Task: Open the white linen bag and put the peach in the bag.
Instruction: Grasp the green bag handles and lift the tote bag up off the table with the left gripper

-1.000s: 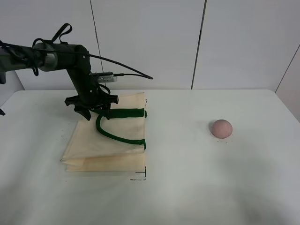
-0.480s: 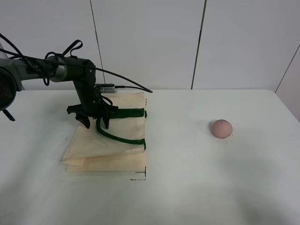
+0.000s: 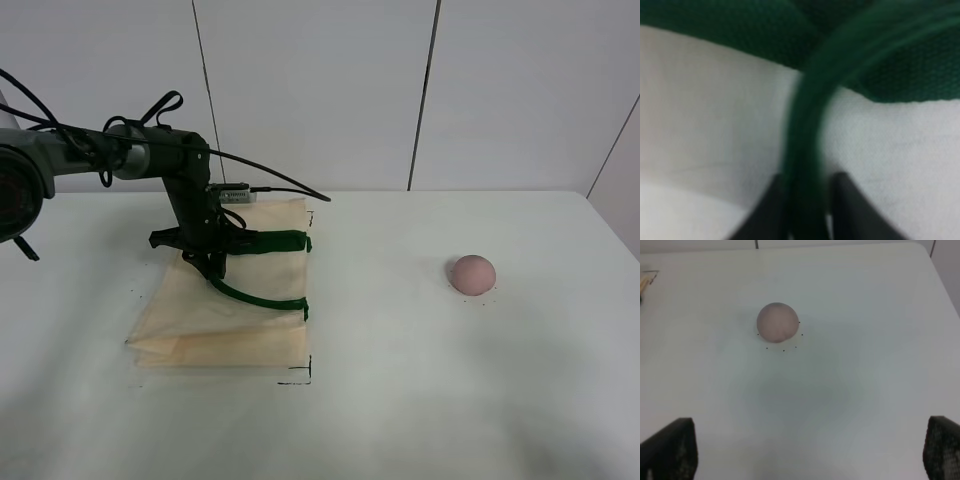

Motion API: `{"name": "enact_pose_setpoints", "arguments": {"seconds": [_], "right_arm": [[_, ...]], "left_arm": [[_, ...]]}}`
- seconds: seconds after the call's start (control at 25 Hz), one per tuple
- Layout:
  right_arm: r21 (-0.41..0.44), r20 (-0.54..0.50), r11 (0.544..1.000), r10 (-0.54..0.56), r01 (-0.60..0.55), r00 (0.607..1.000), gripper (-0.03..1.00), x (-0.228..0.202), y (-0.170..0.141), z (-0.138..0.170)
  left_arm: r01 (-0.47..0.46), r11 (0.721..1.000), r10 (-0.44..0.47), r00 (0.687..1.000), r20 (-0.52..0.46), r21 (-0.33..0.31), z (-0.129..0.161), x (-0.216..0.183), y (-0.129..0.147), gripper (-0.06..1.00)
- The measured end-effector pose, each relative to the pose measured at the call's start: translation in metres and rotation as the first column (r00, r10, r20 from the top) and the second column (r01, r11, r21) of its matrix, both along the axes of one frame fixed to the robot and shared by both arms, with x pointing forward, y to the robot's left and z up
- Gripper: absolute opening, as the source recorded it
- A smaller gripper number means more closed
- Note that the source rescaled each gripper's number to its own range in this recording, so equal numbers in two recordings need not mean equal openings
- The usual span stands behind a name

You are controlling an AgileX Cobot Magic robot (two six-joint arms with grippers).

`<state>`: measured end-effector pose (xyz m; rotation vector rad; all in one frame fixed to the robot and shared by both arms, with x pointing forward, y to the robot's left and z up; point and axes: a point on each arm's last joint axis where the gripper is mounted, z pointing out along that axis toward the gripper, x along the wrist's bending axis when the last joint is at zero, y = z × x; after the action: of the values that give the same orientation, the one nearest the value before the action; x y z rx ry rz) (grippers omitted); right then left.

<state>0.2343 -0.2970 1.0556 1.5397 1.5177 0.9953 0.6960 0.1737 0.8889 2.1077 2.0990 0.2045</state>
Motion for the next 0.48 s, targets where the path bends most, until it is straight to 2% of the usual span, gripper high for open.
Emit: {"name": "enact_pose_setpoints", "arguments": {"seconds": [0.04, 0.28, 0.36, 0.48], "right_arm": [[0.000, 0.000, 1.000, 0.000, 0.000, 1.000, 1.00, 0.000, 0.000, 0.000], [0.000, 0.000, 1.000, 0.000, 0.000, 1.000, 1.00, 0.000, 0.000, 0.000], [0.000, 0.000, 1.000, 0.000, 0.000, 1.000, 1.00, 0.000, 0.000, 0.000], [0.000, 0.000, 1.000, 0.000, 0.000, 1.000, 1.00, 0.000, 0.000, 0.000]], "left_arm": [[0.000, 1.000, 0.000, 1.000, 0.000, -0.001, 0.000, 0.000, 0.000, 0.00], [0.000, 1.000, 0.000, 1.000, -0.007, 0.014, 0.008, 0.002, 0.000, 0.00], [0.002, 1.000, -0.002, 1.000, 0.008, 0.016, 0.025, 0.005, 0.000, 0.00], [0.021, 1.000, -0.021, 0.998, 0.059, 0.013, 0.072, 0.010, 0.000, 0.00]]}}
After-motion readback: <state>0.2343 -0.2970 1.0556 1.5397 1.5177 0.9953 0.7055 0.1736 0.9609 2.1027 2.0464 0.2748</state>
